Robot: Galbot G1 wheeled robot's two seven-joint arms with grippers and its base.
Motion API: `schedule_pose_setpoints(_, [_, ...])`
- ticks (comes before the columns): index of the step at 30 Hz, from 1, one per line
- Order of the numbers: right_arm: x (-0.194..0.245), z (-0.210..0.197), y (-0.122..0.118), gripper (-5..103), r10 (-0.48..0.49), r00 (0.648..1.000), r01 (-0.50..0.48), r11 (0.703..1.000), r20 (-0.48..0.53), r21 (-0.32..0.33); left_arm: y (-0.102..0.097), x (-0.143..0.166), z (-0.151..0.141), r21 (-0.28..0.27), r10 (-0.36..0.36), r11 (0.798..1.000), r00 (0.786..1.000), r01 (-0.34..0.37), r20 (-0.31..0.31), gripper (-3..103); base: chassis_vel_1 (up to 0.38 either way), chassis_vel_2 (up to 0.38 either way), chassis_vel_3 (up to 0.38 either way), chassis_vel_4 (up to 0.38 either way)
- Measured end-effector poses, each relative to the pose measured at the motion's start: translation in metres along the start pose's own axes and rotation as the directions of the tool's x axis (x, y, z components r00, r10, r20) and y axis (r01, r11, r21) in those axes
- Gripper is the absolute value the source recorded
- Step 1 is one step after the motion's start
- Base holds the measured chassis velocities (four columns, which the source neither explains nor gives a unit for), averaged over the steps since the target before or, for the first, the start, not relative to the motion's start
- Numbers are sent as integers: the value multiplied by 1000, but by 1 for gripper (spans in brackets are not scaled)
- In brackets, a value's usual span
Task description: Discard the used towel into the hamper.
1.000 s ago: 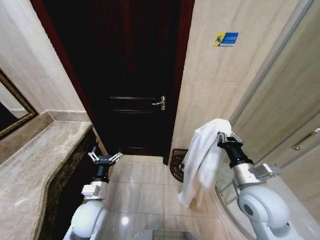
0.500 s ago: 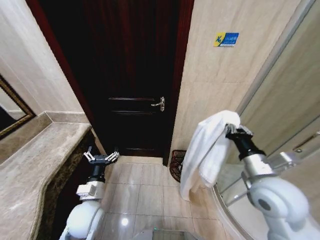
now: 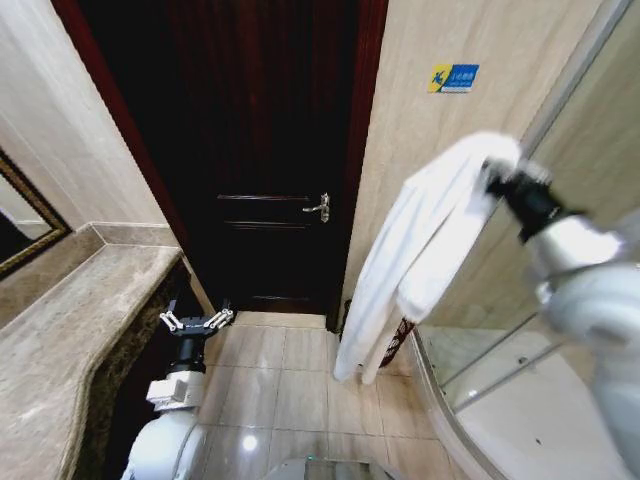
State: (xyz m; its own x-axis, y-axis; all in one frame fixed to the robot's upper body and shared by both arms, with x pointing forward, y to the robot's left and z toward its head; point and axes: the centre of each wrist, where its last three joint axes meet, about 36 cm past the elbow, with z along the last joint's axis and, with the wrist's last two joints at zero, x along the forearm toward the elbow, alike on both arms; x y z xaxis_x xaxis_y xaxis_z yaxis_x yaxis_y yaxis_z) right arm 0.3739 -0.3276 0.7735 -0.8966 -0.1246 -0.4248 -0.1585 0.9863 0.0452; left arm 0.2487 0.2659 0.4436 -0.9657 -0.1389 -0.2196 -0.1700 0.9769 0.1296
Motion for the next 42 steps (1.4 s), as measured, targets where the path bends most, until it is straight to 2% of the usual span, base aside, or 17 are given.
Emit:
schedule_pose_setpoints(2, [-16, -15, -16, 5, 1, 1000, -1, 1000, -1, 7, -2, -1, 1, 4, 3, 1000, 1000, -3, 1, 100, 0, 0, 0, 0])
schedule_pose_setpoints(7, [-51, -48, -32, 5, 4, 999, -3, 1000, 35, -11, -4, -5, -1, 7, 13, 1000, 1000, -13, 2, 100, 0, 0, 0, 0])
schedule_pose_setpoints(9, [-61, -56, -32, 5, 5, 999, -4, 1000, 48, -19, -4, -5, -2, 7, 14, 1000, 1000, -14, 3, 100, 0, 0, 0, 0])
schedule_pose_setpoints(15, [-136, -75, -19, 5, 33, 997, -27, 995, 64, -94, -2, -5, -2, 2, 10, 1000, 1000, -10, 2, 100, 0, 0, 0, 0])
schedule_pose_setpoints(16, [-136, -75, -19, 5, 33, 997, -27, 995, 64, -94, -2, -5, -2, 2, 10, 1000, 1000, -10, 2, 100, 0, 0, 0, 0])
schedule_pose_setpoints(19, [-178, -86, -16, 5, 74, 993, -64, 992, 89, -110, 0, -5, -3, 0, 4, 1000, 1000, -4, 4, 100, 0, 0, 0, 0])
schedule_pose_setpoints(23, [-207, -91, -20, 5, 113, 988, -103, 990, 102, -101, 2, -5, -4, -4, -1, 1000, 1000, 2, 4, 100, 0, 0, 0, 0])
schedule_pose_setpoints(31, [-228, -82, -27, 5, 130, 988, -121, 987, 87, -102, 2, -2, -5, -4, -11, 1000, 1000, 11, -1, 100, 0, 0, 0, 0])
schedule_pose_setpoints(42, [-227, -14, -30, 5, 146, 989, -146, 987, 3, -64, 13, -4, -8, -29, -30, 999, 999, 31, 10, 100, 0, 0, 0, 0])
